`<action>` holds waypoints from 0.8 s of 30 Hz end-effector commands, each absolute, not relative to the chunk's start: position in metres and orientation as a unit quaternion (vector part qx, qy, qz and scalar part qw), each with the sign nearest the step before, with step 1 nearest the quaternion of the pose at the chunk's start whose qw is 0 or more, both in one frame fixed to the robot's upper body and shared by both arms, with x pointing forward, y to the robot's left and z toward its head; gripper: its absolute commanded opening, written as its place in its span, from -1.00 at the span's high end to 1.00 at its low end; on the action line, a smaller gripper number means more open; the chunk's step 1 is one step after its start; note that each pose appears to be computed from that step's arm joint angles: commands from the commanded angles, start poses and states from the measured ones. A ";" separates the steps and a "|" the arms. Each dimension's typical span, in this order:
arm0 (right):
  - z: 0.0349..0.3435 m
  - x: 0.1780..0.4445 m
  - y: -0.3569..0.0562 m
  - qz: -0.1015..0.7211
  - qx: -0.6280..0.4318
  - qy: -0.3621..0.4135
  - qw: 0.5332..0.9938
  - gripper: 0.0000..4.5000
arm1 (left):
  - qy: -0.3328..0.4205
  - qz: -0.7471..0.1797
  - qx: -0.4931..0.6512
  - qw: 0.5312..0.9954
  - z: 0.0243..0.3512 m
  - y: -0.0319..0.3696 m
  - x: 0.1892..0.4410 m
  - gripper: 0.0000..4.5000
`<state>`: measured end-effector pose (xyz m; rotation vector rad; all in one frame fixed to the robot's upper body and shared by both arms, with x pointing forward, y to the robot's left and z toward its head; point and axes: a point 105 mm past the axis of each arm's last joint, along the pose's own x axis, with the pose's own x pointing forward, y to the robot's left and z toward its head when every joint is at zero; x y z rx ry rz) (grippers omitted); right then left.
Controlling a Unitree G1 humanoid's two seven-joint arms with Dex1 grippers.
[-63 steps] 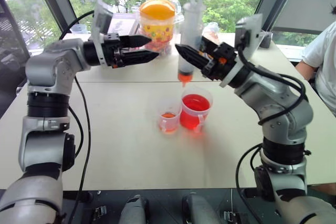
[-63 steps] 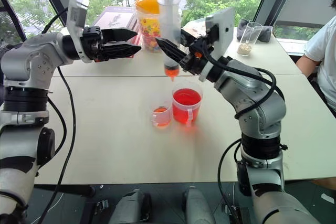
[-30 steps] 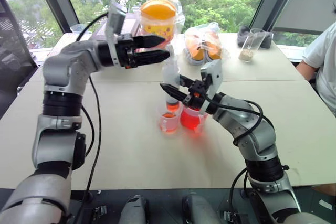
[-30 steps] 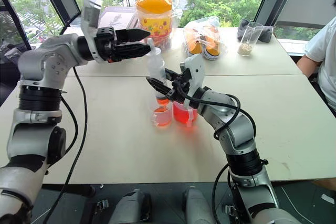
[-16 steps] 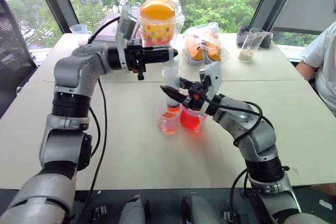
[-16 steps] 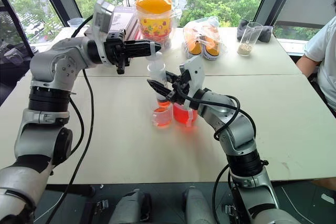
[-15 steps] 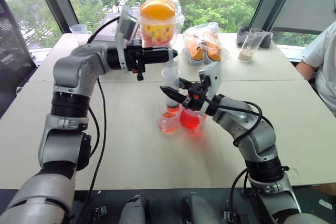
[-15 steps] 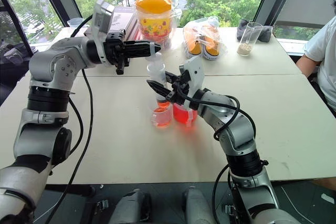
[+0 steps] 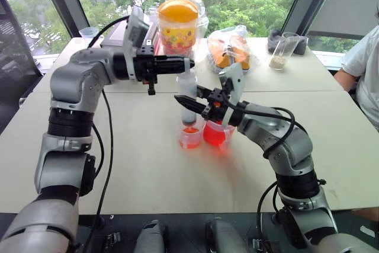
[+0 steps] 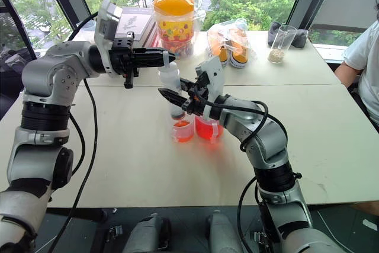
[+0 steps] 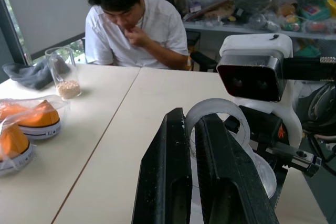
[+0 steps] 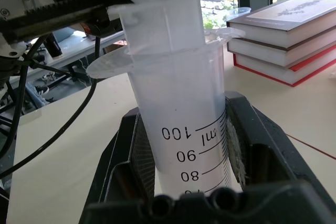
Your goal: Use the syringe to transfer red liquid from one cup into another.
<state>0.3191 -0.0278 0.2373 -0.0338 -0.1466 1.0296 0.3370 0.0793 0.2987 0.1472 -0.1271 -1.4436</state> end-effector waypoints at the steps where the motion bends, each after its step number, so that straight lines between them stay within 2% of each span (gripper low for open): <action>1: 0.310 0.308 -0.044 0.466 -0.009 -0.202 0.862 0.35 | -0.007 -0.697 0.073 0.713 0.267 0.062 0.326 0.97; 7: 0.318 0.308 -0.046 0.465 -0.002 -0.204 0.861 0.35 | -0.007 -0.693 0.073 0.717 0.265 0.060 0.327 0.97; 13: 0.294 0.311 -0.041 0.473 0.004 -0.169 0.865 0.35 | -0.033 -0.676 0.061 0.734 0.286 0.071 0.332 0.97; 17: 0.277 0.314 -0.040 0.472 0.007 -0.146 0.869 0.35 | -0.038 -0.667 0.055 0.742 0.298 0.086 0.333 0.36; 22: 0.266 0.316 -0.042 0.471 0.009 -0.131 0.872 0.35 | -0.043 -0.642 0.059 0.763 0.308 0.107 0.335 -0.82; 23: 0.264 0.317 -0.043 0.470 0.008 -0.130 0.873 0.35 | -0.041 -0.639 0.058 0.766 0.309 0.112 0.334 -0.99; 24: 0.263 0.318 -0.043 0.470 0.008 -0.128 0.874 0.35 | -0.038 -0.637 0.057 0.768 0.309 0.117 0.333 -0.99</action>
